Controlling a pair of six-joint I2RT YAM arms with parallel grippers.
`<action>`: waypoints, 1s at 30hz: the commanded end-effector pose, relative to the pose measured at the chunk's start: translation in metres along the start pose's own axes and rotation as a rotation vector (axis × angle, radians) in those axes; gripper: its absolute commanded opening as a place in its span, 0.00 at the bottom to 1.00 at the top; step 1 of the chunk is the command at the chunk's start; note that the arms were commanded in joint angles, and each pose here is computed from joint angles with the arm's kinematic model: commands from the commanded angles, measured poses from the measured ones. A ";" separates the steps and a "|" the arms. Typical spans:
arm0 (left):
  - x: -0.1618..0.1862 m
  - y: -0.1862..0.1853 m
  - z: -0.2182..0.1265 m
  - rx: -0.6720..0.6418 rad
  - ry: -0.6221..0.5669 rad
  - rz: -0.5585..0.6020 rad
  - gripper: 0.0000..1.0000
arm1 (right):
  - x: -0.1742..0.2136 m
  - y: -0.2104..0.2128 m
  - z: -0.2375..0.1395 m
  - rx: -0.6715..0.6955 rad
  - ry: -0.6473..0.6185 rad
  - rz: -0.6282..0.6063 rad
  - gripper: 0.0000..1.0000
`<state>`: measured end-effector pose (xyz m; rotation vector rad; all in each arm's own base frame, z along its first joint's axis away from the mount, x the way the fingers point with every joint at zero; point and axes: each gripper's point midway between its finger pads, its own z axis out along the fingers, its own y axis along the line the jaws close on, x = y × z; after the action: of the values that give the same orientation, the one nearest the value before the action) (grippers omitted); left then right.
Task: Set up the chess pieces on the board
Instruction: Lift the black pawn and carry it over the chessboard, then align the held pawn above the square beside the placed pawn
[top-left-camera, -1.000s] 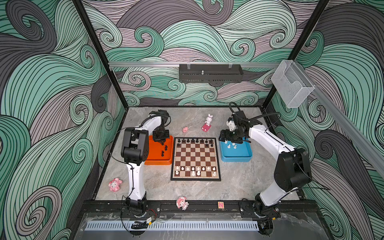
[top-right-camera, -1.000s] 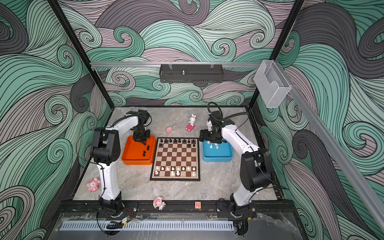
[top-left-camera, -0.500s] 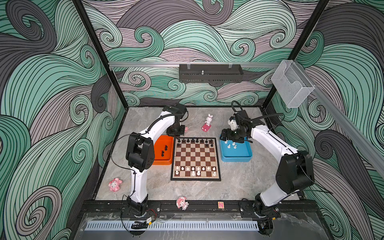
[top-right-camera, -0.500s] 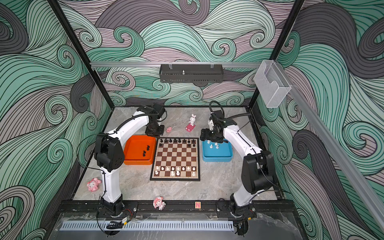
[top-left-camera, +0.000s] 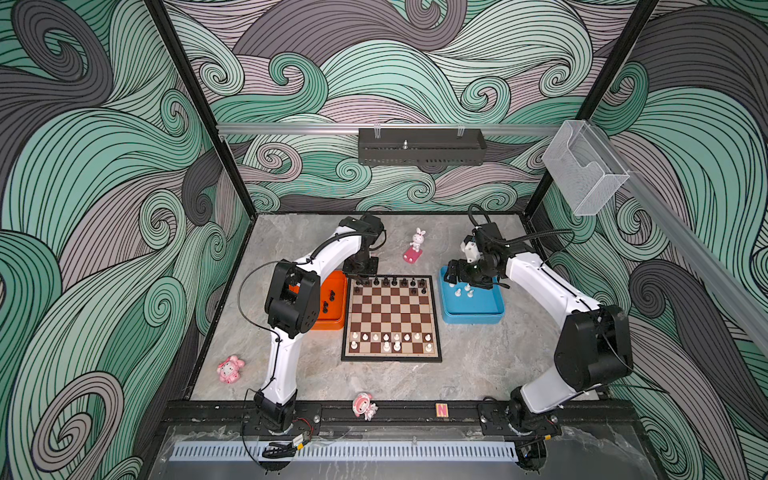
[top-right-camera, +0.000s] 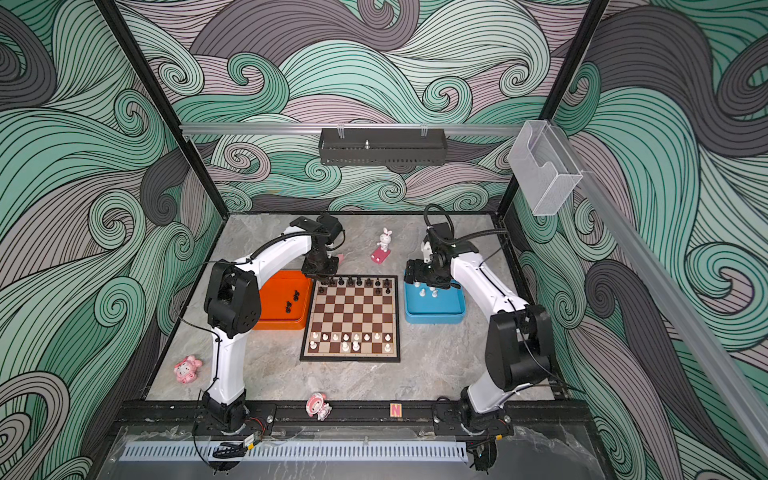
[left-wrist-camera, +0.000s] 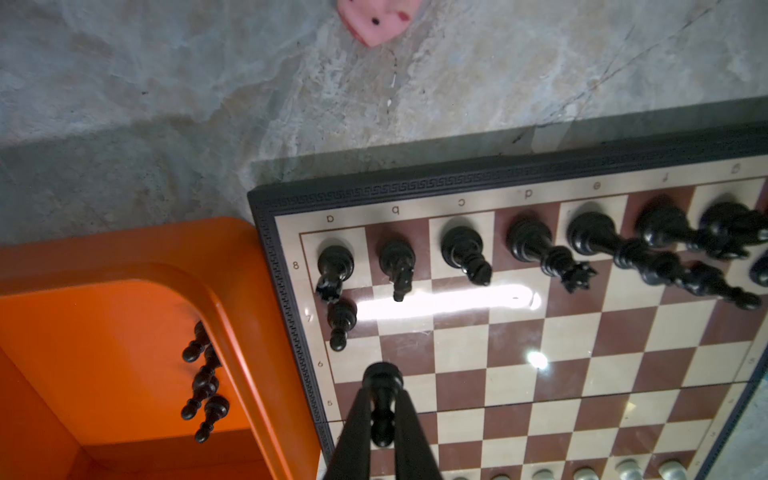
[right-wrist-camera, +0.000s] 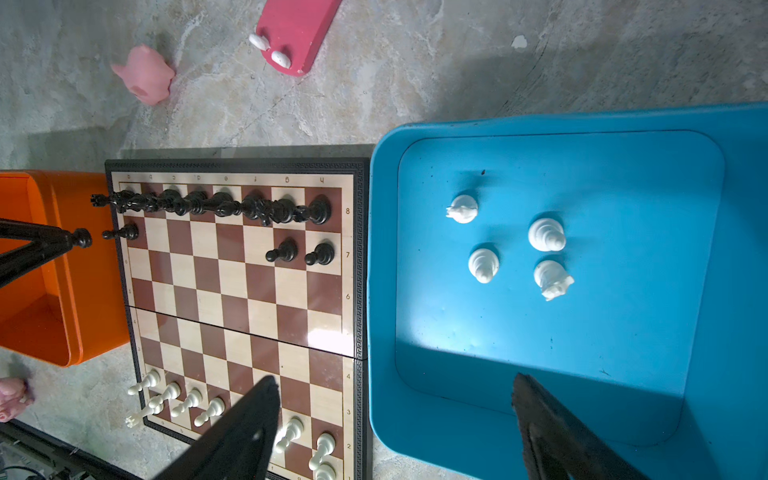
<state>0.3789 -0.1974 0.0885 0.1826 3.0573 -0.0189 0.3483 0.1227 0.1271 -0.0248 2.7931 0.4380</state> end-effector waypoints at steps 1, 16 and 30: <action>0.002 -0.007 0.010 0.003 0.015 -0.014 0.12 | 0.001 -0.001 -0.008 -0.001 -0.018 -0.015 0.88; 0.006 -0.014 0.031 0.012 0.048 -0.014 0.12 | 0.003 -0.006 -0.007 0.003 -0.013 -0.006 0.88; 0.010 -0.017 0.039 0.018 0.066 -0.013 0.12 | 0.004 -0.007 -0.007 0.003 -0.009 -0.004 0.88</action>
<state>0.3741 -0.2102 0.0561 0.1753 3.1054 -0.0441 0.3456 0.1167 0.1236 -0.0249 2.7999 0.4294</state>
